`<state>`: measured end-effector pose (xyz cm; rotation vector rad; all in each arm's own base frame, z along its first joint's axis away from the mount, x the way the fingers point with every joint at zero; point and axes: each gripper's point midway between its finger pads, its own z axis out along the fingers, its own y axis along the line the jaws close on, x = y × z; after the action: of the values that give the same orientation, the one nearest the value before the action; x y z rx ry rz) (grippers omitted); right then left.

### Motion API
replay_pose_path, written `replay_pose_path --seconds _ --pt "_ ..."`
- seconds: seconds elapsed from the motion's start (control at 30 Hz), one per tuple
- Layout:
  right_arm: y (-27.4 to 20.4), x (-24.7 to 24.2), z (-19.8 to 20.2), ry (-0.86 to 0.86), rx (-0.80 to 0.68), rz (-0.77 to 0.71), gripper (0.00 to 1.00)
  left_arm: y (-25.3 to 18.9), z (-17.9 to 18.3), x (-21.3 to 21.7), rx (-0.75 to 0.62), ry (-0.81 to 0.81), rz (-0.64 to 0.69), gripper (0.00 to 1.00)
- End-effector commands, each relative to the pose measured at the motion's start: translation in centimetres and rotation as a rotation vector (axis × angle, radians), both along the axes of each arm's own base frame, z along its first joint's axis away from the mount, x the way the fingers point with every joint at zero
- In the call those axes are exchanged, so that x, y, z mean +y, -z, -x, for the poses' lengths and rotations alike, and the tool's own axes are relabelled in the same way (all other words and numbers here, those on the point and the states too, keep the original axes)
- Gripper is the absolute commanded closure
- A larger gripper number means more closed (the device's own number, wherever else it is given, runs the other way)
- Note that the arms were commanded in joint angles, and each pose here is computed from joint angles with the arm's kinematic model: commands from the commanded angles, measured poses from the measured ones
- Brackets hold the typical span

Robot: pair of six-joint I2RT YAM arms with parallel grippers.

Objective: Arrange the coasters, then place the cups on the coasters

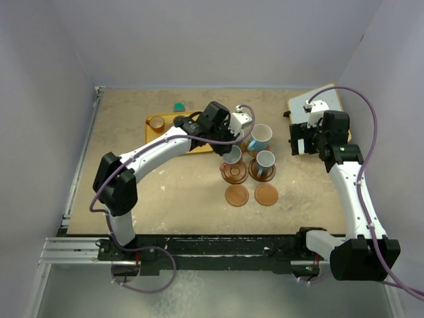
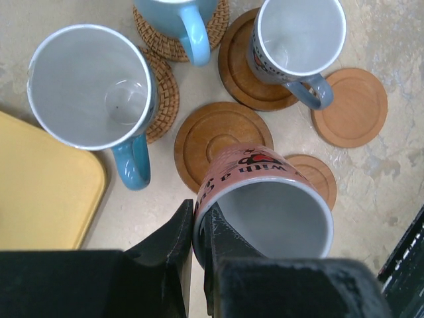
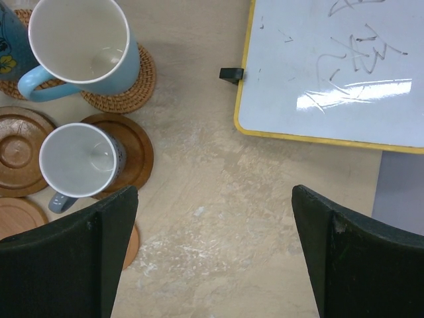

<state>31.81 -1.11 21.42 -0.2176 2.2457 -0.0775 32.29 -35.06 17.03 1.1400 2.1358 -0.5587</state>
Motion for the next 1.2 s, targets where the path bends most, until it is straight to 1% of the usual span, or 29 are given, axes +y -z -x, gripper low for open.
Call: replay_pose_path --seconds 0.0,0.23,0.63,0.83,1.17 --pt "-1.4 0.2 -0.1 0.002 -0.054 -0.018 0.00 -3.0 -1.7 -2.4 -0.050 -0.024 0.087 0.97" --pt "-1.4 0.7 0.1 -0.021 -0.055 -0.040 0.00 -0.6 -1.9 -3.4 0.012 0.005 0.043 0.97" --pt "-1.8 1.0 0.2 -0.034 -0.065 -0.049 0.00 3.3 -2.0 -3.4 0.086 -0.004 -0.036 0.97" --pt "-1.7 1.0 0.2 -0.035 -0.063 -0.049 0.00 4.5 -1.7 -3.4 0.118 0.004 -0.059 0.97" --pt "-1.7 1.1 0.2 -0.038 -0.060 -0.052 0.00 5.3 -1.7 -3.4 0.129 0.010 -0.082 0.97"
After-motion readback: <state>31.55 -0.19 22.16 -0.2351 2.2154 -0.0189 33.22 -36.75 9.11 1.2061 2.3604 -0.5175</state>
